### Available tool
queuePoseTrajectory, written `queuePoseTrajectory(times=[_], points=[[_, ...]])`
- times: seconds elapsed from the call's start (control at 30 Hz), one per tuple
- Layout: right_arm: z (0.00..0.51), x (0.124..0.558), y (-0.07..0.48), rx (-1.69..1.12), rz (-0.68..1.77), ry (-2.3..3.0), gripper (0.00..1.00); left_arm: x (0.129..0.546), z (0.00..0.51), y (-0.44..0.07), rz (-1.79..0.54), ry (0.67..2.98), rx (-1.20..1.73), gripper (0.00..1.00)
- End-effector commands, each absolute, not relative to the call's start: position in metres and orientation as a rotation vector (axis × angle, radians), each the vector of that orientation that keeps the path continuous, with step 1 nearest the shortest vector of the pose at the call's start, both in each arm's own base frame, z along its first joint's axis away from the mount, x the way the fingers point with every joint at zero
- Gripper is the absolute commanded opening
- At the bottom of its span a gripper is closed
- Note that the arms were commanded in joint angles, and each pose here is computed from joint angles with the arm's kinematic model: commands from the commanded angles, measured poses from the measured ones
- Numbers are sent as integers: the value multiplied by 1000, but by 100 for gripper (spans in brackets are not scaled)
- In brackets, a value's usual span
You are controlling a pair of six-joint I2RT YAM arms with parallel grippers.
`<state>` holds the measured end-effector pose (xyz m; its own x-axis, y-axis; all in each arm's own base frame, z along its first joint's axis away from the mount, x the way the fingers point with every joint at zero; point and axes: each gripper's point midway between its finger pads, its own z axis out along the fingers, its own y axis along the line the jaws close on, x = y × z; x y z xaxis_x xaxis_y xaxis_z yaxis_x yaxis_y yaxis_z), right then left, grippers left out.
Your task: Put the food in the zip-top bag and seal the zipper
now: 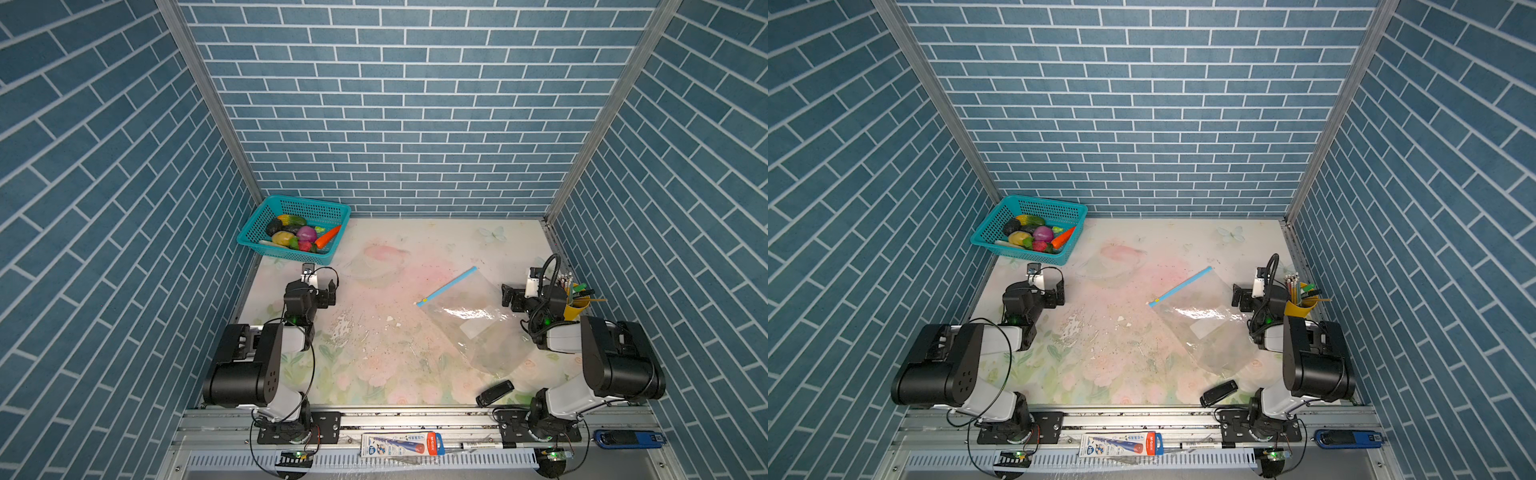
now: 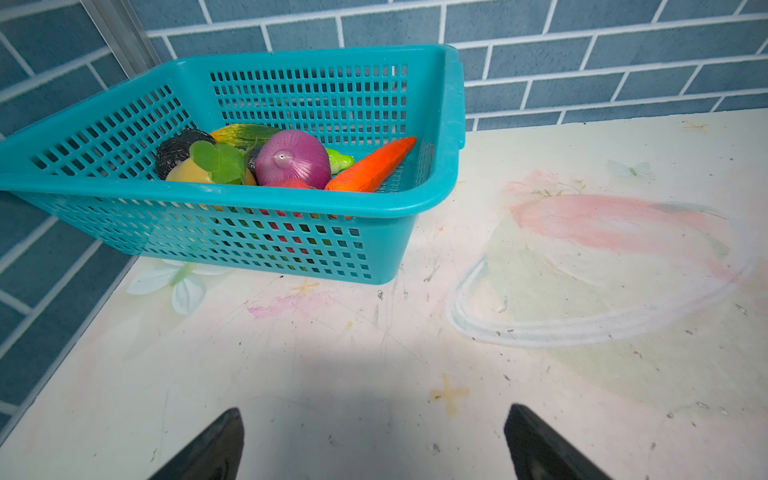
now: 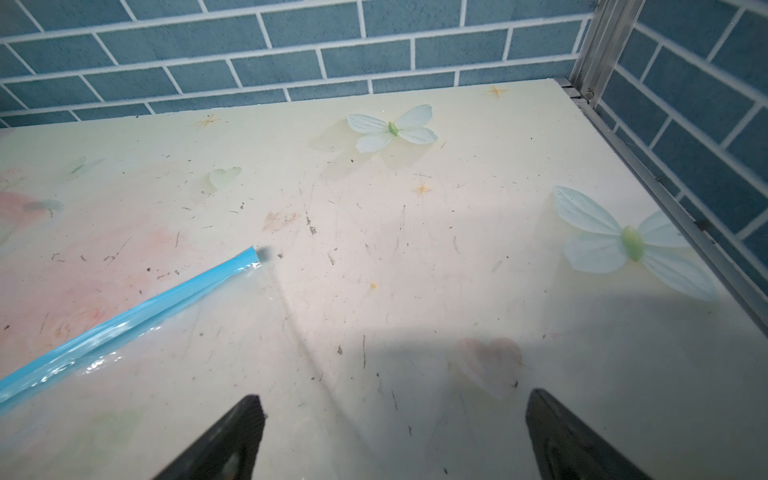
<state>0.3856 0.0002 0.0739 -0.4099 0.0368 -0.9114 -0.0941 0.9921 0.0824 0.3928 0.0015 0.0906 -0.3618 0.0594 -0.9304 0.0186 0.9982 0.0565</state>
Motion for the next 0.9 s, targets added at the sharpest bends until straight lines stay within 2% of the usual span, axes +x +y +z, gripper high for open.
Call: queuePoseTrajectory(times=[0.0, 0.13, 0.87], points=[[90, 393, 1, -73, 134, 1933, 99, 396, 93, 1, 50, 1931, 62, 99], [89, 394, -11, -6, 82, 1941, 99, 396, 93, 1, 49, 1933, 61, 99], [88, 394, -11, -10, 66, 1946, 99, 396, 93, 1, 54, 1932, 62, 99]])
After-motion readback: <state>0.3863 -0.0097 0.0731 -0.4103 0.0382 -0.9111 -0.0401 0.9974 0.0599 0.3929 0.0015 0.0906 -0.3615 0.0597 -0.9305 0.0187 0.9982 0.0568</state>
